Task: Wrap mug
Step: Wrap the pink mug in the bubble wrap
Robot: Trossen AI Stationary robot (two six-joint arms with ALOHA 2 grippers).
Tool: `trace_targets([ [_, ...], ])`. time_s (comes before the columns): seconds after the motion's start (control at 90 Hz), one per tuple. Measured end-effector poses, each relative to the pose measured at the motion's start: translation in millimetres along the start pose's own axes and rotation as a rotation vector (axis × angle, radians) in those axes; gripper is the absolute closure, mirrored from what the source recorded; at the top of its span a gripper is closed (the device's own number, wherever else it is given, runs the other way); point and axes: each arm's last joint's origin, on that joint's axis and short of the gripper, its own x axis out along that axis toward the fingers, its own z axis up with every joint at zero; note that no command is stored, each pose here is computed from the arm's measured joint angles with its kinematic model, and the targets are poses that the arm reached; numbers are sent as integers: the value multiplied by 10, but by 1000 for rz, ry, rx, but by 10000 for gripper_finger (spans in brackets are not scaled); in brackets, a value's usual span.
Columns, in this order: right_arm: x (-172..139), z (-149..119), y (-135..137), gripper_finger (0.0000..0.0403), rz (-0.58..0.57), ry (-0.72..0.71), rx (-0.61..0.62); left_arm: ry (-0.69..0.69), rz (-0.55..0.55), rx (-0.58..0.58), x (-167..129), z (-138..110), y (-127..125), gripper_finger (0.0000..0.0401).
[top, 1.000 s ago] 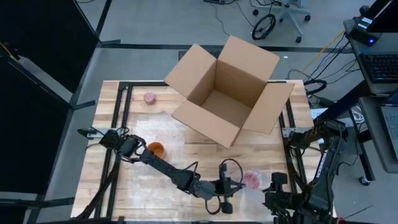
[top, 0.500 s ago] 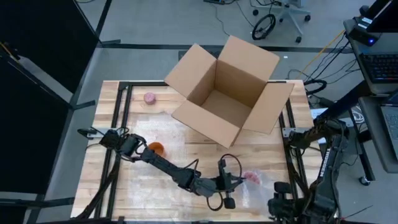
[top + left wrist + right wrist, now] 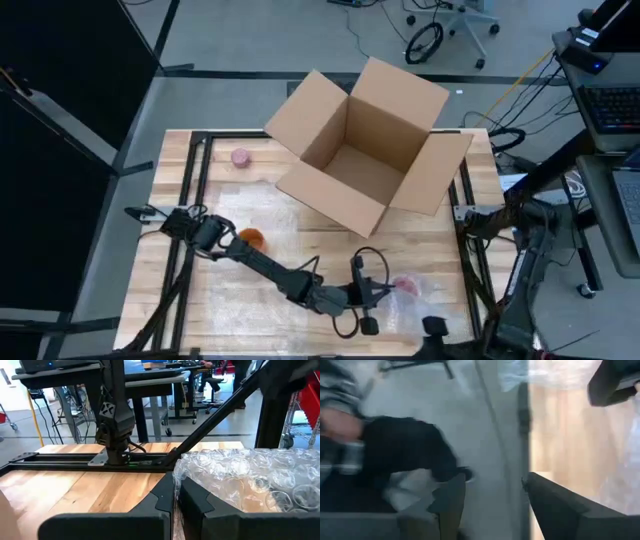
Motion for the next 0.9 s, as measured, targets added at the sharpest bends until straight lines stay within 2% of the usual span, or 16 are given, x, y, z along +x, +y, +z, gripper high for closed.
trace_targets([
  [0.156,346,-148,-68,206,-129,65,-40,1,28,0,0,-1,8,400],
  [0.289,457,-239,-196,206,-263,123,24,1,30,0,1,-1,10,400],
  [0.489,252,-266,-439,206,-482,191,69,1,29,0,-2,-1,5,400],
  [0.722,-12,-61,-732,206,-639,230,-10,2,27,1,-8,-1,-3,400],
  [0.9,26,108,-923,206,-715,267,-86,23,27,17,-8,-24,-4,400],
])
